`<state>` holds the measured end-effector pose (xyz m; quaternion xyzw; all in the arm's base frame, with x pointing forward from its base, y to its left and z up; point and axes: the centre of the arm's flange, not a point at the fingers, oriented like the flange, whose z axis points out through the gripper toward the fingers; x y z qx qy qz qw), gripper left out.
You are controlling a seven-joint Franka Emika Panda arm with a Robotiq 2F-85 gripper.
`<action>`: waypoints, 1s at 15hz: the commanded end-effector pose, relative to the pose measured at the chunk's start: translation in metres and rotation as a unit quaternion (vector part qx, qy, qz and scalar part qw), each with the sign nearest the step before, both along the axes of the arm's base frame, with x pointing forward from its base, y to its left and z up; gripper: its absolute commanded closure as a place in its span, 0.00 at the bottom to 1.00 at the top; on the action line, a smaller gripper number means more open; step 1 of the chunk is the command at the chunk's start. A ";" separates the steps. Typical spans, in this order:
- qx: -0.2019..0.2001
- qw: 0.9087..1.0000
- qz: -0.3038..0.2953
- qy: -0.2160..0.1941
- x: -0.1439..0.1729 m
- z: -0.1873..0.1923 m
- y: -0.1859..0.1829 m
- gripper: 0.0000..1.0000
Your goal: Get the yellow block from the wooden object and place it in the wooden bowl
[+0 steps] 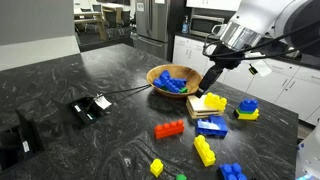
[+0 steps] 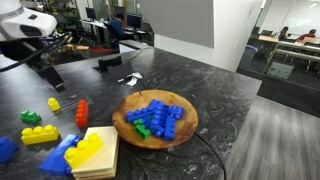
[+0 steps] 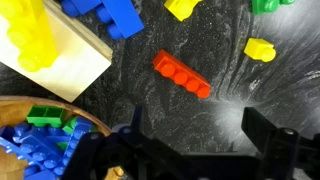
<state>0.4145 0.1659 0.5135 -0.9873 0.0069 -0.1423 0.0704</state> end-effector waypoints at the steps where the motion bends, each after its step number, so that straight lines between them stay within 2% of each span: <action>1: 0.000 1.000 0.000 0.000 0.000 0.000 0.000 0.00; 4: 0.000 1.000 -0.009 0.004 0.000 -0.001 -0.003 0.00; 7: -0.033 0.997 -0.058 0.030 0.000 -0.014 -0.021 0.00; 11: -0.088 0.983 -0.138 0.079 -0.007 -0.034 -0.063 0.00; 15: -0.081 0.977 -0.146 0.131 -0.020 -0.050 -0.089 0.00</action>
